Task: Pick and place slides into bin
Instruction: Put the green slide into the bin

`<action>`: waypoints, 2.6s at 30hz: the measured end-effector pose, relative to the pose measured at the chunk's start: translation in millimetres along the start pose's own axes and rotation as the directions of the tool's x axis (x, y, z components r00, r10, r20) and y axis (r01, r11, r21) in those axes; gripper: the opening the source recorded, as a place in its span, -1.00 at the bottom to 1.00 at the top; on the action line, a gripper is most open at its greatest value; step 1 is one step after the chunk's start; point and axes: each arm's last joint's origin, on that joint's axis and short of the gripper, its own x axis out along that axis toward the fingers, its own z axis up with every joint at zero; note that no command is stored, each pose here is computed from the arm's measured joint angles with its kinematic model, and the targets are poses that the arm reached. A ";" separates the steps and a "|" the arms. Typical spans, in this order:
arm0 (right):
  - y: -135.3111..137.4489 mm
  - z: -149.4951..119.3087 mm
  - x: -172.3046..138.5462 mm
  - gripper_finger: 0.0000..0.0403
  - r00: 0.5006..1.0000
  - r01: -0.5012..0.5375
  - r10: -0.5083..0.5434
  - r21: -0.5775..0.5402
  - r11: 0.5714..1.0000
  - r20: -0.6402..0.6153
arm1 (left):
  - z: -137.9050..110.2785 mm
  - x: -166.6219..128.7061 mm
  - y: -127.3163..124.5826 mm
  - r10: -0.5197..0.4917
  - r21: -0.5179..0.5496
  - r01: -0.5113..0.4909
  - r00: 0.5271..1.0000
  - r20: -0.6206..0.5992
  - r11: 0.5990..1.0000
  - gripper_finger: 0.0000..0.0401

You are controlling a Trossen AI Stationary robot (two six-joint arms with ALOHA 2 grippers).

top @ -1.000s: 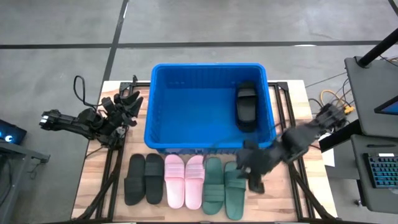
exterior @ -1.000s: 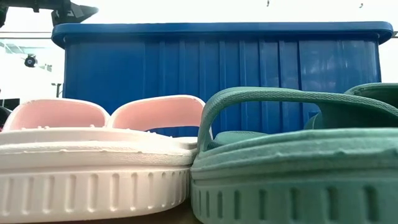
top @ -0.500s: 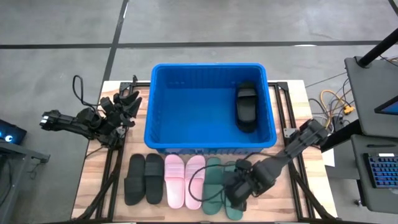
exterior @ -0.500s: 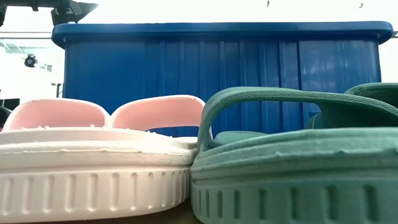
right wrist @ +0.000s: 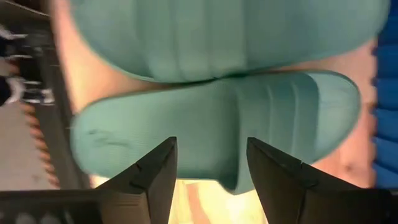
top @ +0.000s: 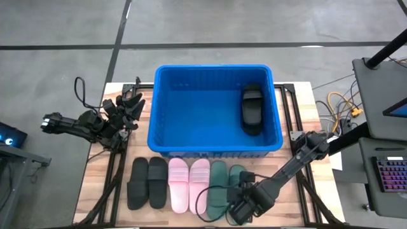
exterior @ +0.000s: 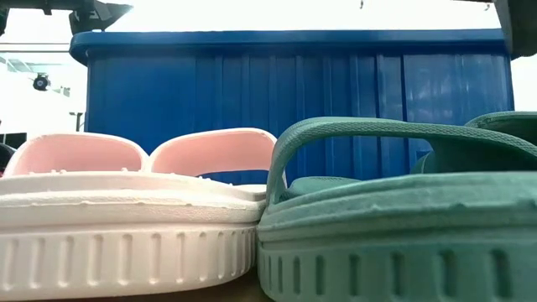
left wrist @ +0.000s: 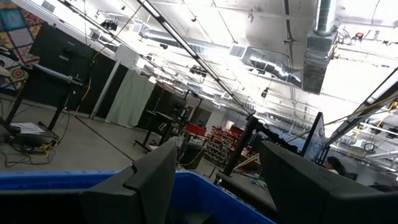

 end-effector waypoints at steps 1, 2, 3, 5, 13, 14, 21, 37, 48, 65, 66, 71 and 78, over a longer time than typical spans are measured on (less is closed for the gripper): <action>-0.5 -0.6 3.4 -0.11 1.000 0.025 -0.025 -0.001 1.000 -0.011 | -0.1 0.1 0.0 0.000 0.000 0.000 1.000 0.000 1.000 0.08; -1.4 -1.2 6.8 -0.12 0.998 0.053 -0.053 0.001 0.999 -0.022 | -0.1 0.1 -0.1 0.000 0.000 0.000 1.000 0.000 1.000 0.08; -2.2 -2.0 9.7 -0.13 0.996 0.078 -0.078 0.002 0.997 -0.035 | -0.1 0.1 -0.1 -0.001 0.000 0.001 1.000 0.000 1.000 0.08; -3.6 -3.0 12.2 -0.16 0.993 0.113 -0.113 0.001 0.994 -0.043 | 0.1 -0.1 -0.2 -0.008 -0.002 0.008 1.000 0.000 1.000 0.08; -1.8 -2.0 13.9 -0.23 0.994 0.109 -0.110 -0.038 0.993 -0.027 | 0.4 -0.2 -0.3 -0.015 -0.004 0.015 1.000 0.001 1.000 0.08; -1.9 -2.0 13.7 -0.23 0.994 0.109 -0.110 -0.039 0.993 -0.026 | 0.4 -0.2 -0.3 -0.015 -0.004 0.015 1.000 0.001 1.000 0.08; -2.9 -1.7 15.6 -0.21 0.990 0.139 -0.139 -0.037 0.990 0.004 | 0.2 -0.2 -0.3 -0.016 -0.002 0.016 1.000 -0.001 1.000 0.08; 2.3 -11.8 39.4 -0.17 0.988 0.149 -0.153 -0.108 0.983 -0.032 | 0.0 -0.2 -0.3 -0.017 0.002 0.017 1.000 -0.002 1.000 0.08; 4.0 -12.1 51.5 -0.28 0.976 0.215 -0.216 -0.046 0.975 -0.015 | 0.7 -0.6 0.0 -0.018 0.003 0.018 1.000 0.001 1.000 0.08; 0.7 -13.6 54.8 -0.64 0.959 0.283 -0.283 -0.001 0.959 -0.003 | 4.1 -2.2 1.5 -0.018 0.009 0.018 1.000 0.015 1.000 0.08; 0.7 -13.6 54.7 -0.66 0.959 0.283 -0.283 0.010 0.959 -0.002 | 4.3 -2.4 1.7 -0.018 0.009 0.018 1.000 0.016 1.000 0.08; -0.1 -13.8 54.5 -0.77 0.955 0.295 -0.296 0.070 0.953 0.002 | 5.6 -3.1 2.3 -0.018 0.003 0.018 1.000 0.021 1.000 0.08; -1.5 -15.1 54.0 -0.94 0.951 0.309 -0.310 0.087 0.947 -0.012 | 6.2 -3.4 2.6 -0.018 0.000 0.018 1.000 0.024 1.000 0.08</action>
